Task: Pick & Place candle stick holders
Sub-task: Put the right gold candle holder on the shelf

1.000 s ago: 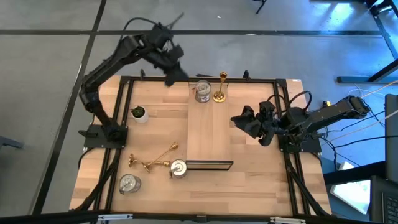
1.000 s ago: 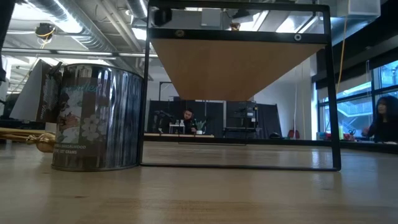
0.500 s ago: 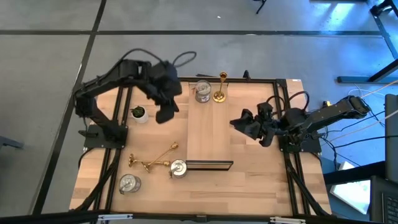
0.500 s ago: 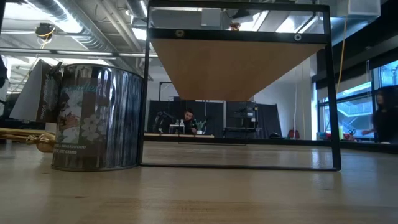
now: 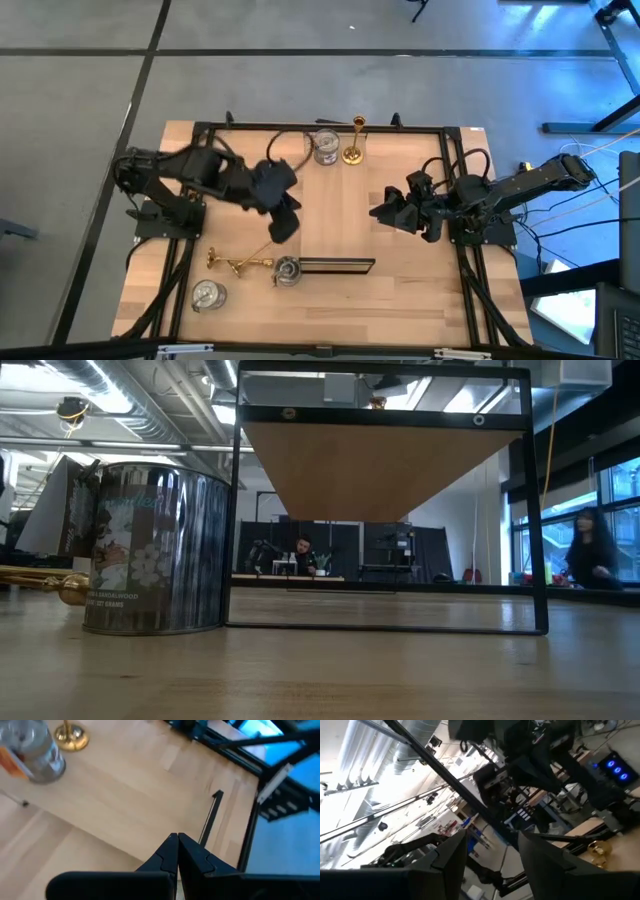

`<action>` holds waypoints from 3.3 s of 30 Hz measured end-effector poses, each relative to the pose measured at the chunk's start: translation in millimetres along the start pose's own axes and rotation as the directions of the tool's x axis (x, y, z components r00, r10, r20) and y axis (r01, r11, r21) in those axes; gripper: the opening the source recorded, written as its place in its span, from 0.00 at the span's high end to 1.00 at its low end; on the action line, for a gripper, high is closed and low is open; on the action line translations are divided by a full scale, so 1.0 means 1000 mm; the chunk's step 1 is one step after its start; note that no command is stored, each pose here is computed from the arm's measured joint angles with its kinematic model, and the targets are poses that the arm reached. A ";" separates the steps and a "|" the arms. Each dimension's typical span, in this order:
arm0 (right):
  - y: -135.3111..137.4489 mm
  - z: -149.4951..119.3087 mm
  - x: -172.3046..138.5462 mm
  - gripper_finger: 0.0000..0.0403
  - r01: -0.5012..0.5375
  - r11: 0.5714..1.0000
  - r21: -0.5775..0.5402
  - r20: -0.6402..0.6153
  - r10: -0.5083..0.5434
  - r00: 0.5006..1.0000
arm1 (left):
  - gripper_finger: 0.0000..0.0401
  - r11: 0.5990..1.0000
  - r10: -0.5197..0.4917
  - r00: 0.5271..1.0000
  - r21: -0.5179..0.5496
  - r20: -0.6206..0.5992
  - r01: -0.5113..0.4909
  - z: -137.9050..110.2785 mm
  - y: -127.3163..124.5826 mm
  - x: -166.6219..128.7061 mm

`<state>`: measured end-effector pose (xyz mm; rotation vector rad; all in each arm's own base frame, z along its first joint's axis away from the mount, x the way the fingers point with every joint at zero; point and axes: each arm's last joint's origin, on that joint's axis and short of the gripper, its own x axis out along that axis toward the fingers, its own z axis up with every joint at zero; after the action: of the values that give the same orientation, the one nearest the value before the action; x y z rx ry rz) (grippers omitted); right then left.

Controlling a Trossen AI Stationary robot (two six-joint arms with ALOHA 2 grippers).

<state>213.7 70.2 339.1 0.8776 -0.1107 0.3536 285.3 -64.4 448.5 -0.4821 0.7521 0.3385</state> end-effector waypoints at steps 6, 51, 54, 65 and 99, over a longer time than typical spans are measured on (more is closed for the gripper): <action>-0.001 -0.003 0.000 0.55 -0.019 1.000 0.004 -0.061 0.019 0.998 | 1.00 0.991 0.088 0.993 -0.096 -0.076 -0.095 -0.020 -0.022 0.031; 0.006 0.007 -0.026 0.55 -0.010 0.998 -0.065 -0.156 -0.001 0.988 | 0.87 0.902 0.063 0.846 -0.334 -0.529 -0.275 -0.191 0.104 0.125; 0.006 0.007 -0.026 0.55 -0.009 0.998 -0.065 -0.159 -0.002 0.987 | 0.77 0.898 0.040 0.851 -0.354 -0.524 -0.260 -0.186 0.106 0.133; 0.006 0.004 -0.026 0.55 -0.013 0.998 -0.058 -0.195 0.001 0.981 | 0.55 0.898 0.091 0.803 -0.300 -0.588 -0.322 -0.199 0.102 0.159; 0.005 0.003 -0.027 0.55 -0.018 0.998 -0.054 -0.226 0.005 0.974 | 0.97 0.883 0.178 0.786 -0.255 -0.592 -0.393 -0.212 0.091 0.168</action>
<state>187.2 64.2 337.9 0.7766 0.0843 0.4569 238.5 -80.1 167.9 -0.8432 1.3562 0.6544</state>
